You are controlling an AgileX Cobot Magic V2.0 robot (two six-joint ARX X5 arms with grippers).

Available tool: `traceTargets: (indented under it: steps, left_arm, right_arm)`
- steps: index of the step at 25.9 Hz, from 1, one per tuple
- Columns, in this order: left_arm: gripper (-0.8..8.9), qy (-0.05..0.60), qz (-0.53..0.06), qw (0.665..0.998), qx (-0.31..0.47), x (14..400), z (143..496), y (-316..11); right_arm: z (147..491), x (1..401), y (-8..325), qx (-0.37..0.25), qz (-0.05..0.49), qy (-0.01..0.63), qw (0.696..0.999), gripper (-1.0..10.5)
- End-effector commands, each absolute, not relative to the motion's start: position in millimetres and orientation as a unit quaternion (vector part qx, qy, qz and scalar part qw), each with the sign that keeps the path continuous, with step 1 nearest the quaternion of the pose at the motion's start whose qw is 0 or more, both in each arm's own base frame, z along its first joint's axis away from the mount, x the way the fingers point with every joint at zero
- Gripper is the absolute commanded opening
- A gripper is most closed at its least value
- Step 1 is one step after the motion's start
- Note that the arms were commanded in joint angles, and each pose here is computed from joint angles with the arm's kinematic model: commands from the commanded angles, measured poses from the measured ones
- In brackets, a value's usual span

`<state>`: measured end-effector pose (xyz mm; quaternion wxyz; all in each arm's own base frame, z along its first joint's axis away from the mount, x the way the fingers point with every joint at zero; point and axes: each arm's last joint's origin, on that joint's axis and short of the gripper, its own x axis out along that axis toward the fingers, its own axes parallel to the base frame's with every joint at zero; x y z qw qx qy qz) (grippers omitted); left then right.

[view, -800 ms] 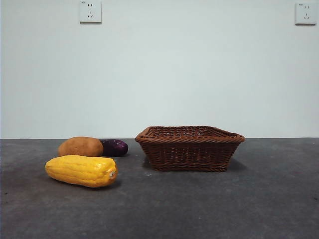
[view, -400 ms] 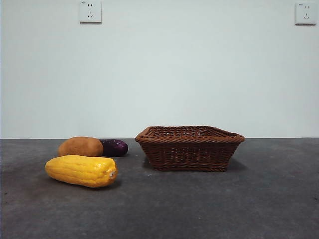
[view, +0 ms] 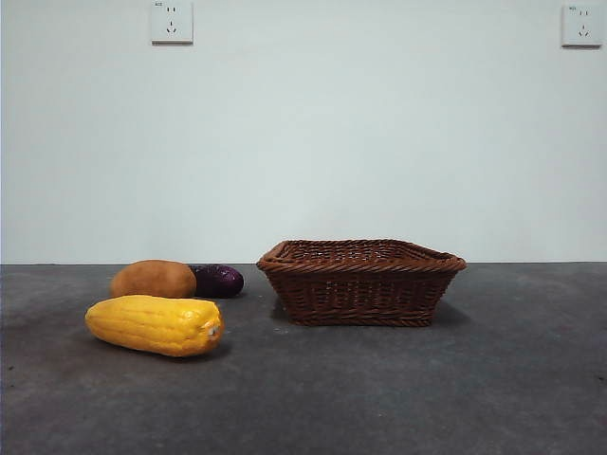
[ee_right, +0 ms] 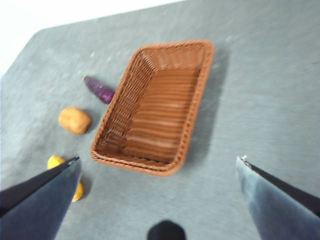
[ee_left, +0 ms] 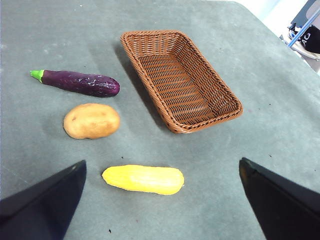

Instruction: Help me put the vegetables on the table into the basket

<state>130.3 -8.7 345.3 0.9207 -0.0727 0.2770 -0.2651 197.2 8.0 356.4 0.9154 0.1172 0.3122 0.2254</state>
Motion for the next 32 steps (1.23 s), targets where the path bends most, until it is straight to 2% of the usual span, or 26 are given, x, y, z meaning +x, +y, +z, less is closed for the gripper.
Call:
traceTargets:
  steps: [1, 7, 11, 15, 21, 23, 29, 30, 32]
  left_arm:
    - [6.6, 0.276, -0.267, 0.92, -0.076, 132, 345, -9]
    - [6.6, 0.279, -0.264, 0.919, -0.084, 133, 345, -9]
    - [6.6, 0.283, -0.264, 0.918, -0.085, 135, 344, -9]
    - [6.6, 0.291, -0.26, 0.917, -0.087, 138, 342, -8]
    - [6.6, 0.307, -0.258, 0.911, -0.093, 144, 338, -8]
    - [6.6, 0.313, -0.258, 0.909, -0.095, 147, 337, -8]
    - [6.6, 0.323, -0.255, 0.906, -0.098, 153, 334, -7]
    - [6.6, 0.324, -0.255, 0.906, -0.098, 154, 333, -7]
    - [6.6, 0.326, -0.255, 0.905, -0.099, 154, 333, -7]
  right_arm:
    - [359, 233, 18, 0.115, 0.237, 0.332, 0.906, 6.3]
    - [346, 331, 55, 0.085, 0.231, 0.392, 0.886, 6.3]
    - [310, 384, 84, 0.058, 0.214, 0.434, 0.873, 6.3]
    - [269, 416, 102, 0.036, 0.191, 0.47, 0.861, 6.3]
    - [220, 440, 107, 0.02, 0.155, 0.494, 0.855, 6.1]
    - [210, 443, 108, 0.024, 0.153, 0.5, 0.852, 5.3]
    - [186, 451, 111, 0.034, 0.145, 0.514, 0.845, 5.3]
    - [183, 451, 111, 0.034, 0.144, 0.517, 0.843, 5.0]
    - [179, 452, 111, 0.033, 0.144, 0.519, 0.842, 3.3]
